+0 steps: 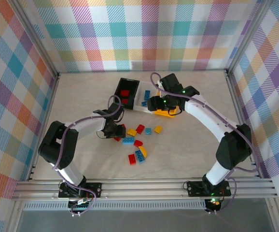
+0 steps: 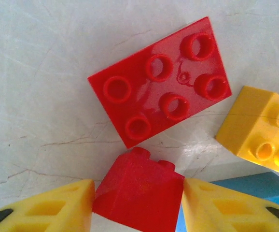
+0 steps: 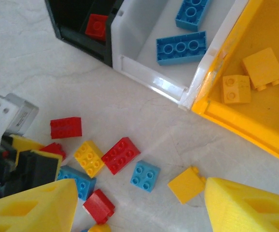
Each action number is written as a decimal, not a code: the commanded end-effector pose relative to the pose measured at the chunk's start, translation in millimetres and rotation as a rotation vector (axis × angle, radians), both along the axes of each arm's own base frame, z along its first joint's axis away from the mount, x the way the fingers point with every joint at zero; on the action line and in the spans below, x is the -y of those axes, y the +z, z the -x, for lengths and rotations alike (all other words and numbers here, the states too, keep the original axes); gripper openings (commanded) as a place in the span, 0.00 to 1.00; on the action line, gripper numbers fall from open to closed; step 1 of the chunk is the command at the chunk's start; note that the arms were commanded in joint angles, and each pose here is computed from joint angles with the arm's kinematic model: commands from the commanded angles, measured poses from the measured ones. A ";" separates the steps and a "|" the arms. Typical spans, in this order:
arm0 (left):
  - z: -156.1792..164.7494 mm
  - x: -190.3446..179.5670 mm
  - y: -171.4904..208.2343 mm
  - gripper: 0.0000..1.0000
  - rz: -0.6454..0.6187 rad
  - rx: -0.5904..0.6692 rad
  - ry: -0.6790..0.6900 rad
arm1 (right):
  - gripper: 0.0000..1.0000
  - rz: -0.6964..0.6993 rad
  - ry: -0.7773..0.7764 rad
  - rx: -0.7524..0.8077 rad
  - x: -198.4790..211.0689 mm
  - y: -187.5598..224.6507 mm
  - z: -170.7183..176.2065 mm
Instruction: Sort the legos into containers by color
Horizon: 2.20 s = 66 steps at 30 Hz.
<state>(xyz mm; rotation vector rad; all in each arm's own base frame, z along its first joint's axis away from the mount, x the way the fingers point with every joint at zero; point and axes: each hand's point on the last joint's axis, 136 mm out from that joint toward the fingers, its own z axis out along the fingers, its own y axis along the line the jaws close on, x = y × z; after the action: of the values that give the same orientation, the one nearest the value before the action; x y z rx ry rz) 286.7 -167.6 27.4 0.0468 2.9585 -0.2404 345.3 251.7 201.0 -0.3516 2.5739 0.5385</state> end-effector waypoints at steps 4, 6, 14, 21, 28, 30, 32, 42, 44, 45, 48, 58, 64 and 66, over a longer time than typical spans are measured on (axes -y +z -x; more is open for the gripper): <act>11.9 -1.2 -18.1 0.40 -0.032 -0.049 -0.022 | 0.71 -0.023 0.007 0.003 0.9 4.9 27.7; 13.4 -1.8 -16.8 0.33 -0.029 -0.047 -0.020 | 0.71 -0.018 0.002 -0.007 3.9 -0.7 33.4; 12.8 -3.5 -3.5 0.33 -0.028 -0.026 -0.017 | 0.71 -0.010 0.013 -0.023 0.9 -9.4 44.3; 9.2 -5.6 17.9 0.34 -0.035 0.008 -0.017 | 0.71 -0.009 0.031 -0.028 -3.9 -11.8 48.1; -3.4 -6.6 45.4 0.35 -0.046 0.056 -0.024 | 0.71 -0.014 0.030 -0.041 -0.3 -16.8 55.7; -13.0 -5.4 56.4 0.35 -0.039 0.078 -0.022 | 0.71 -0.012 0.027 -0.049 2.9 -20.5 60.5; -25.1 -3.9 67.3 0.35 -0.031 0.099 -0.020 | 0.71 -0.012 0.024 -0.056 5.8 -23.7 64.9; -132.6 8.6 126.5 0.36 0.011 0.241 0.009 | 0.71 -0.014 0.016 -0.087 13.9 -32.8 79.0; -154.7 12.0 127.5 0.37 0.003 0.251 0.007 | 0.71 -0.015 0.017 -0.094 14.4 -34.6 81.1; -165.4 13.6 124.9 0.37 -0.006 0.254 0.004 | 0.71 -0.015 0.018 -0.096 14.5 -35.4 82.5; -196.6 17.7 118.2 0.40 -0.022 0.273 0.001 | 0.71 -0.025 0.031 -0.114 12.5 -40.8 88.9; -249.2 20.9 84.7 0.52 0.015 0.247 0.020 | 0.71 0.057 0.252 -0.203 -30.5 -78.9 162.7; -252.8 23.2 83.4 0.64 0.037 0.244 0.019 | 0.74 0.199 0.358 -0.274 -54.6 -120.2 209.3; -249.6 24.1 87.2 0.65 0.046 0.238 0.018 | 0.74 0.237 0.384 -0.276 -62.7 -128.6 219.8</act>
<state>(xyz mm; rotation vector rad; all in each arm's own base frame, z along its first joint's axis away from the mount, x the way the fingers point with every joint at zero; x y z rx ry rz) 540.0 -191.8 104.3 0.0344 2.7075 -0.2475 131.3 307.8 79.2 -0.9278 2.8436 0.4939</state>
